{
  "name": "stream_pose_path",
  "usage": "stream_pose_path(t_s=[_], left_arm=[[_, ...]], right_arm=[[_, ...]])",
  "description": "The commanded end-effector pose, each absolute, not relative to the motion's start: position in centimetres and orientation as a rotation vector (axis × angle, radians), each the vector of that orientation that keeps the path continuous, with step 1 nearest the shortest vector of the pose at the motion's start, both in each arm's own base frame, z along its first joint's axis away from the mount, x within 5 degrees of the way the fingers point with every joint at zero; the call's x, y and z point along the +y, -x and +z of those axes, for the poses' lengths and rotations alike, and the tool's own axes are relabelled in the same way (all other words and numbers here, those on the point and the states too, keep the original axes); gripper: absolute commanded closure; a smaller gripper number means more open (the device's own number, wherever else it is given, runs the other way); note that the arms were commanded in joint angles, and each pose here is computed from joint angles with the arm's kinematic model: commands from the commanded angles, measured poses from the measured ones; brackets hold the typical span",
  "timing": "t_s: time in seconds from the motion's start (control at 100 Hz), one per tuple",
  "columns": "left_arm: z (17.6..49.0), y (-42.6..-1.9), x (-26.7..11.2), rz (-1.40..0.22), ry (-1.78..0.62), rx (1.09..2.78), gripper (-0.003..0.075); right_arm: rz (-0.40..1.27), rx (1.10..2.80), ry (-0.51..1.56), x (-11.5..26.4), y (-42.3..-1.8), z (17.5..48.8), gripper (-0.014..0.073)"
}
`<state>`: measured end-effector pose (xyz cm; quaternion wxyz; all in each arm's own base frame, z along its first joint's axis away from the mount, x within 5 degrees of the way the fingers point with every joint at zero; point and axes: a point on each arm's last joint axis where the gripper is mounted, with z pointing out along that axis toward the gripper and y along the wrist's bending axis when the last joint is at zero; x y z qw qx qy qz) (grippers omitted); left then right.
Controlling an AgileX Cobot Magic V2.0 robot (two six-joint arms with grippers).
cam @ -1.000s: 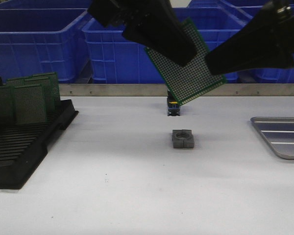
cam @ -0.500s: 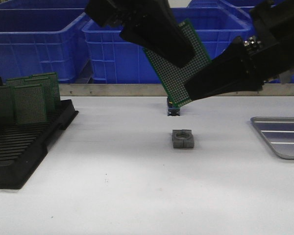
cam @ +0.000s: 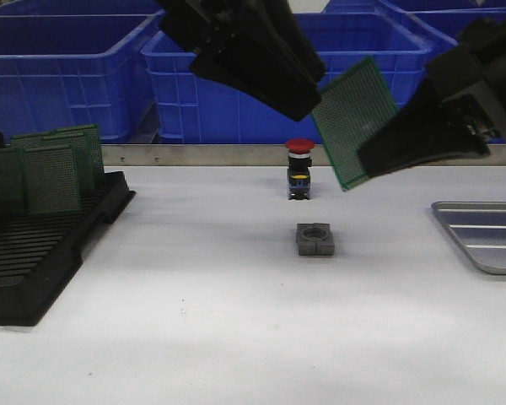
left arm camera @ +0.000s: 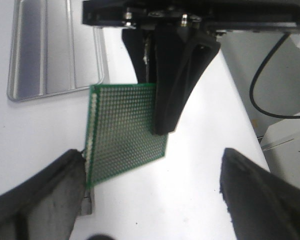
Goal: Place circuit board on tray
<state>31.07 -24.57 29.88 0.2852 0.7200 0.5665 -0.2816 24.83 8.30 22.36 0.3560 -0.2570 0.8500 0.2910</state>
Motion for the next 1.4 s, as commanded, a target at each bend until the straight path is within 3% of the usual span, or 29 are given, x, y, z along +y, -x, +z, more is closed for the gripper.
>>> stream_pose_path(t_s=[0.0,0.3,0.6,0.72,0.87,0.94,1.15,1.39], left_arm=[[33.1,-30.6,-24.1,-0.777,-1.836,1.457,0.0185],[33.1,-30.8,-23.9,-0.767,-1.825,1.462,0.0185],[33.1,-30.8,-23.9,-0.767,-1.825,1.462,0.0185],[33.1,-30.8,-23.9,-0.767,-1.825,1.462,0.0185],[33.1,-30.9,-23.7,-0.759,-1.826,1.467,0.0185],[33.1,-31.1,-23.2,-0.731,-1.832,1.477,0.0185],[33.9,-32.9,-19.7,-0.650,-1.754,1.542,0.0185],[33.4,-35.1,-13.2,-0.360,-1.795,1.698,0.0185]], right_arm=[[0.691,2.239,0.458,6.1,-26.1,22.9,0.0703],[0.615,2.384,0.062,-0.3,-28.3,19.1,0.0703],[0.589,2.418,-0.032,-2.7,-30.8,17.3,0.0690],[0.536,2.408,-0.041,-3.1,-31.5,17.4,0.0550],[0.455,2.416,0.027,-3.6,-31.7,17.8,0.0112],[0.422,2.411,0.021,-4.1,-31.6,18.0,-0.0023],[0.388,2.359,-0.011,-5.5,-31.0,19.8,0.0029],[0.370,2.293,0.019,-5.2,-30.3,22.1,0.0029]])
